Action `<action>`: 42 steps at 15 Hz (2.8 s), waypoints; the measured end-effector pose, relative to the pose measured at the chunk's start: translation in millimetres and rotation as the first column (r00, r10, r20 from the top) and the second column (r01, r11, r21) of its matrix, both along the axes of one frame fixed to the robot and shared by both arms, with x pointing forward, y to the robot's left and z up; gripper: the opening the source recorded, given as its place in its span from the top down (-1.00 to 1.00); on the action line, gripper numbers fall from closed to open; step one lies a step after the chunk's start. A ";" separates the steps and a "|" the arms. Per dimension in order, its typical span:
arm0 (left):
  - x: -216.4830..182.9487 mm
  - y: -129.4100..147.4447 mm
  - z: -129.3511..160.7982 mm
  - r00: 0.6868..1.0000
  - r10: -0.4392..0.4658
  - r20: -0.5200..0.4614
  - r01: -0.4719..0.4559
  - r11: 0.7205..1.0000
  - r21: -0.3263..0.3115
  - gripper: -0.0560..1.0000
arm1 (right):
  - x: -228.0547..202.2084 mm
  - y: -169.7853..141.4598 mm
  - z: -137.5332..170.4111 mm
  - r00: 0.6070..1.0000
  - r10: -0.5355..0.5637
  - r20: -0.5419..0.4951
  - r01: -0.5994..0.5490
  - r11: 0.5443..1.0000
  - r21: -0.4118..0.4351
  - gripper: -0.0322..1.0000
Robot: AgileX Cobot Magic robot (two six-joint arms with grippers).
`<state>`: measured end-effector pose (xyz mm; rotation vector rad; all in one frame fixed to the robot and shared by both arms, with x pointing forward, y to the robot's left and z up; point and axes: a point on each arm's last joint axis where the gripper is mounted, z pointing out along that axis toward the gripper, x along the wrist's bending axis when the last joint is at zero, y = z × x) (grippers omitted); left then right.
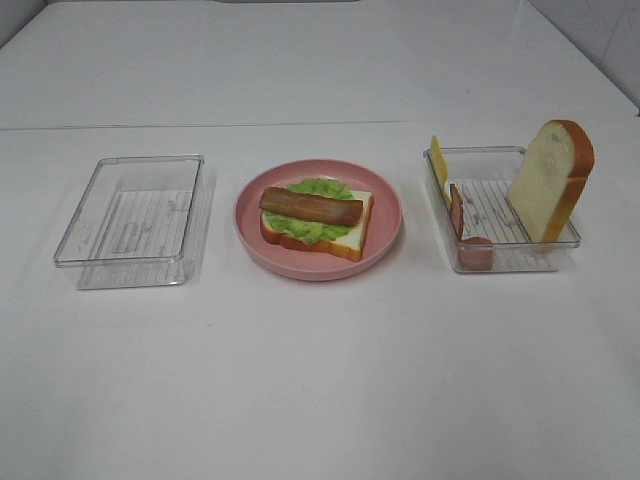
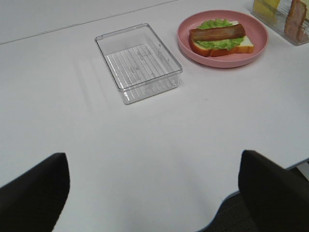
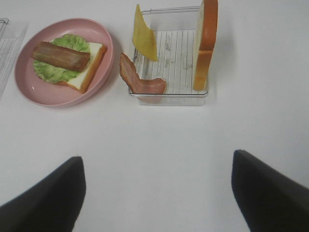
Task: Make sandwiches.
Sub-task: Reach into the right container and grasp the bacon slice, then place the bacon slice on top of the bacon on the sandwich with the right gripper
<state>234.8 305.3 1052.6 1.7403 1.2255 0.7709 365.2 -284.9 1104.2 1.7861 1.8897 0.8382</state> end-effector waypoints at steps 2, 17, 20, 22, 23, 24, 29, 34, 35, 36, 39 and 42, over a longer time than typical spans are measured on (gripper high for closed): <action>0.0 -0.1 0.1 1.000 -0.001 0.001 0.001 1.000 -0.001 -0.80 | 44.3 1.0 9.5 0.996 0.005 -0.089 -0.004 1.000 0.006 -0.59; 0.0 -0.1 0.2 1.000 -0.001 0.002 0.001 1.000 -0.001 -0.80 | 240.0 76.8 -62.0 0.801 0.167 -0.576 -0.154 0.986 0.071 -0.51; 0.0 -0.1 0.2 1.000 -0.001 0.002 0.001 1.000 -0.001 -0.80 | 258.1 92.7 -85.0 0.761 0.180 -0.624 -0.173 0.982 0.072 -0.45; 0.0 -0.1 0.2 1.000 -0.001 0.002 0.001 1.000 -0.001 -0.80 | 271.6 95.4 -99.3 0.738 0.167 -0.654 -0.163 0.984 0.066 -0.36; 0.0 -0.1 0.2 1.000 -0.001 0.002 0.001 1.000 -0.001 -0.80 | 278.2 95.6 -107.1 0.734 0.153 -0.662 -0.158 0.986 0.052 -0.30; 0.0 -0.1 0.2 1.000 -0.001 0.002 0.001 1.000 -0.001 -0.80 | 282.0 95.2 -114.4 0.726 0.143 -0.673 -0.158 0.987 0.038 -0.27; 0.1 -0.1 0.2 1.000 -0.001 0.003 0.001 1.000 -0.002 -0.80 | 286.9 95.1 -141.1 0.681 0.126 -0.721 -0.161 0.987 0.021 -0.19; 0.1 -0.1 0.2 1.000 -0.001 0.003 0.001 1.000 -0.002 -0.80 | 289.5 95.7 -159.1 0.652 0.120 -0.749 -0.160 0.987 0.019 -0.03; 0.1 -0.1 0.2 1.000 -0.001 0.003 0.001 1.000 -0.002 -0.80 | 289.7 95.8 -160.4 0.650 0.119 -0.751 -0.160 0.987 0.018 0.09; 0.1 -0.1 0.2 1.000 -0.001 0.003 0.001 1.000 -0.002 -0.80 | 289.7 95.8 -160.4 0.650 0.121 -0.751 -0.162 0.987 0.019 0.44; 0.1 -0.1 0.2 1.000 -0.001 0.003 0.001 1.000 -0.002 -0.80 | 289.7 95.8 -160.4 0.650 0.124 -0.750 -0.167 0.986 0.019 0.88; 0.1 -0.1 0.2 1.000 -0.001 0.003 0.001 1.000 -0.002 -0.80 | 289.7 95.8 -160.4 0.650 0.129 -0.749 -0.172 0.985 0.020 0.93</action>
